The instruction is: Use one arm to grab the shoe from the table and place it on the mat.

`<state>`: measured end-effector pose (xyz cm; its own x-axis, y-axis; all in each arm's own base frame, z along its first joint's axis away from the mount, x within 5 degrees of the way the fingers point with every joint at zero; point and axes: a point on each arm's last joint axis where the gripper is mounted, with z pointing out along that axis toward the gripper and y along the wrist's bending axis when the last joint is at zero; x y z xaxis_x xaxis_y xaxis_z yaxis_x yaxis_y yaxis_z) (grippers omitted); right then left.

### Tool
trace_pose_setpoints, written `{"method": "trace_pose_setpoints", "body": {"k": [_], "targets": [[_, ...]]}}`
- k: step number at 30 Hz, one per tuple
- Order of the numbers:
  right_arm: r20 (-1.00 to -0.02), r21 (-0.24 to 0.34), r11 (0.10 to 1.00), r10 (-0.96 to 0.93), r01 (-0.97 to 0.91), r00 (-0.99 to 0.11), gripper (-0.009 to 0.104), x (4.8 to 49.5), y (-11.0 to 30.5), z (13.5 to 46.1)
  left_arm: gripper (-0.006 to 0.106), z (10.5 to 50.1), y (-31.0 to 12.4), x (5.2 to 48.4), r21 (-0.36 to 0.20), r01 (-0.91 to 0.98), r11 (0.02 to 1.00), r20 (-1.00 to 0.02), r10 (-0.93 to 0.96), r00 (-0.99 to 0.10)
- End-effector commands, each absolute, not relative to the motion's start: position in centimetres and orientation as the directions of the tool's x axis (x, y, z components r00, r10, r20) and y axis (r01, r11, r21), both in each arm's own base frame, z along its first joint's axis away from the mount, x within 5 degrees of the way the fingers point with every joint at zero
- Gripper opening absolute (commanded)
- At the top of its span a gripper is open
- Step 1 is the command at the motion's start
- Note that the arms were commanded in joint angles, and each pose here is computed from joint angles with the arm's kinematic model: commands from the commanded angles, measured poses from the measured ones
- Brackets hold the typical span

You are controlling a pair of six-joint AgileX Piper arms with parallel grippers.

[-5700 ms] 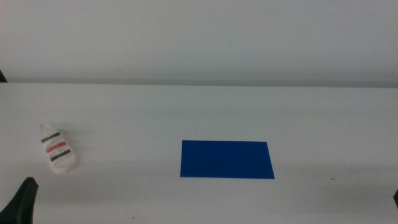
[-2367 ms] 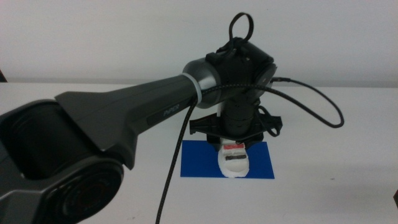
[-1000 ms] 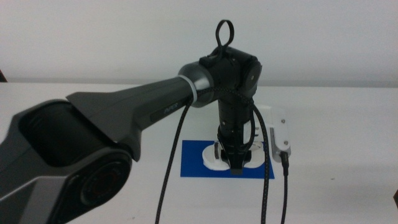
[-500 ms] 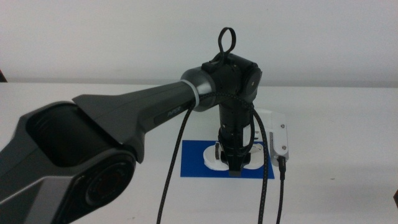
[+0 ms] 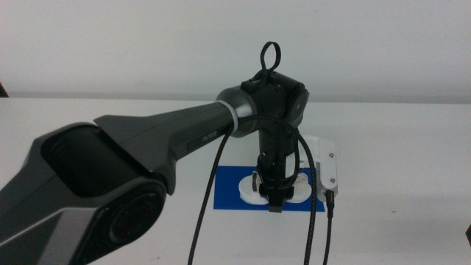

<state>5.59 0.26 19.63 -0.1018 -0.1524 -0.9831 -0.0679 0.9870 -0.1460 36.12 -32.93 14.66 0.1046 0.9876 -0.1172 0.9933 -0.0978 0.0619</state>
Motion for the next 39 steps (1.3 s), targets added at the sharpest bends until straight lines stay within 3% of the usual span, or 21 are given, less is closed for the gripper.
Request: {"method": "trace_pose_setpoints", "body": {"k": [1, 4, 7, 13, 15, 20, 23, 26, 30, 37, 39], "targets": [[-0.983, -0.150, 0.986, -0.156, -0.067, -0.100, 0.093, 5.5, 0.3, 18.5, 0.071, 14.5, -32.8, 36.1, 0.037, 0.994, -0.101, -0.104, 0.989, 0.104], [-0.983, -0.150, 0.986, -0.156, -0.067, -0.100, 0.093, 5.5, 0.3, 18.5, 0.094, 15.8, -32.7, 36.0, 0.024, 0.994, -0.105, -0.096, 0.990, 0.107], [-0.983, -0.150, 0.986, -0.156, -0.067, -0.100, 0.093, 5.5, 0.3, 18.5, 0.094, 18.6, -32.8, 36.2, 0.048, 0.994, -0.102, -0.102, 0.989, 0.107], [-0.983, -0.150, 0.986, -0.156, -0.067, -0.100, 0.093, 5.5, 0.3, 18.5, 0.094, 28.7, -31.3, 35.8, 0.216, 0.969, 0.119, -0.262, 0.963, -0.060], [-0.983, -0.150, 0.986, -0.156, -0.067, -0.100, 0.093, 5.5, 0.3, 18.5, 0.094, 33.2, -29.2, 35.1, 0.244, 0.930, 0.277, -0.346, 0.920, -0.183], [-0.983, -0.150, 0.986, -0.156, -0.067, -0.100, 0.093, 5.5, 0.3, 18.5, 0.094, 41.7, -20.9, 31.7, 0.142, 0.727, 0.671, -0.536, 0.670, -0.514], [-0.983, -0.150, 0.986, -0.156, -0.067, -0.100, 0.093, 5.5, 0.3, 18.5, 0.094, 43.5, -15.7, 28.8, 0.113, 0.613, 0.782, -0.555, 0.561, -0.614], [-0.983, -0.150, 0.986, -0.156, -0.067, -0.100, 0.093, 5.5, 0.3, 18.5, 0.094, 44.0, -11.3, 25.5, 0.044, 0.439, 0.898, -0.576, 0.381, -0.723], [-0.983, -0.150, 0.986, -0.156, -0.067, -0.100, 0.093, 5.5, 0.3, 18.5, 0.094, 43.6, -7.2, 20.7, 0.012, 0.274, 0.962, -0.680, 0.209, -0.703], [-0.983, -0.150, 0.986, -0.156, -0.067, -0.100, 0.093, 5.5, 0.3, 18.5, 0.094, 40.7, -4.1, 14.3, -0.086, 0.166, 0.982, -0.869, 0.008, -0.495], [-0.983, -0.150, 0.986, -0.156, -0.067, -0.100, 0.093, 5.5, 0.3, 18.5, 0.094, 39.2, -3.6, 13.1, -0.137, 0.150, 0.979, -0.896, -0.058, -0.440]]}}
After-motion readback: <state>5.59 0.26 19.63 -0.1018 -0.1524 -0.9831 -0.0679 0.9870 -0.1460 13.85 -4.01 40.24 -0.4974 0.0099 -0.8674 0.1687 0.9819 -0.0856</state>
